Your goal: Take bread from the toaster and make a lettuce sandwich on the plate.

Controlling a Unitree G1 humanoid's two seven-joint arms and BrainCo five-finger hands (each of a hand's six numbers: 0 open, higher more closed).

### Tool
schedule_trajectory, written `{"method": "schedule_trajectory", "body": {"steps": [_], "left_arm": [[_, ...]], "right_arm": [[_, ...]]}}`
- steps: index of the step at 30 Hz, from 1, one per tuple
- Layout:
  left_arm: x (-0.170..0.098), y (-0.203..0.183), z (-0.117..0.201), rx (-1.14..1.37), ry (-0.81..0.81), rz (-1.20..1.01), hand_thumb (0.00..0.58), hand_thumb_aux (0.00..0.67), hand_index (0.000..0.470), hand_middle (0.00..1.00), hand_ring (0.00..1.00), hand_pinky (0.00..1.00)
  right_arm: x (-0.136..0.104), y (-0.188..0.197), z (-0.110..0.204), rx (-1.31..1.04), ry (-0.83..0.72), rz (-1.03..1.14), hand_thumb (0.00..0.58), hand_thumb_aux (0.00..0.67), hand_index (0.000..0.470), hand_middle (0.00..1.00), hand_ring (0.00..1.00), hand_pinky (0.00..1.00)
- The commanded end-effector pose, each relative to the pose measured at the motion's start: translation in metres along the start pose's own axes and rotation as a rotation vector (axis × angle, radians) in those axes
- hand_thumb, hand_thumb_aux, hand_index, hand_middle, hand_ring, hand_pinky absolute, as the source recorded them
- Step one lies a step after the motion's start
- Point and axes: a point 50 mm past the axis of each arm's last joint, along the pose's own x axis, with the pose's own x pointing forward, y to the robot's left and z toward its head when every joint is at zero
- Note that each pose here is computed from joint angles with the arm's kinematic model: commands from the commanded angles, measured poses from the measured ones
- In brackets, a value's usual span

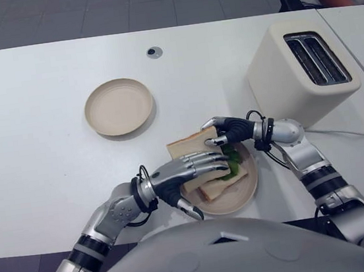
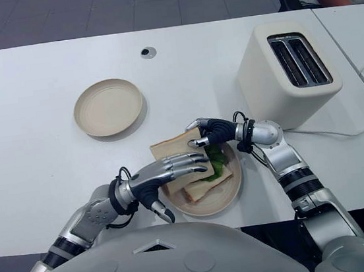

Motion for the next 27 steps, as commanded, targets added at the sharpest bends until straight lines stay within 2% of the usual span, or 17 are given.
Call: {"method": "schedule_trajectory", "body": {"steps": [1,8,13,16,21,27], "left_arm": [[-0.009,-0.018,-0.014,-0.026,0.105,-0.077,0.000,0.000,0.000,0.00,0.00,0.00],[-0.002,0.013,0.002,0.054,-0.020,0.120,0.000,0.000,0.000,0.00,0.00,0.00],[0.006,0.042,0.045,0.084,-0.228,0.297,0.000,0.000,0.000,0.00,0.00,0.00],[0.008,0.047,0.061,0.074,-0.288,0.305,0.000,0.000,0.000,0.00,0.00,0.00],[0.015,0.023,0.032,0.026,-0.165,0.175,0.000,0.000,0.000,0.00,0.00,0.00],[0.018,-0.002,-0.005,-0.016,-0.043,0.089,0.000,0.000,0.000,0.00,0.00,0.00]], "right_arm": [[-0.002,-0.005,0.015,-0.033,-0.064,0.015,0.580,0.670,0.470,1.00,1.00,1.00],[0.000,-0.013,0.030,-0.070,-0.100,-0.045,0.580,0.670,0.470,1.00,1.00,1.00],[-0.004,-0.023,0.032,-0.043,-0.098,-0.078,0.580,0.670,0.470,1.00,1.00,1.00],[-0.011,-0.030,0.030,-0.029,-0.071,-0.057,0.580,0.670,0.470,1.00,1.00,1.00],[-0.024,-0.030,0.004,-0.030,0.073,0.023,0.580,0.670,0.470,1.00,1.00,1.00],[-0.027,-0.026,-0.012,-0.041,0.136,0.088,0.580,0.670,0.470,1.00,1.00,1.00]]}}
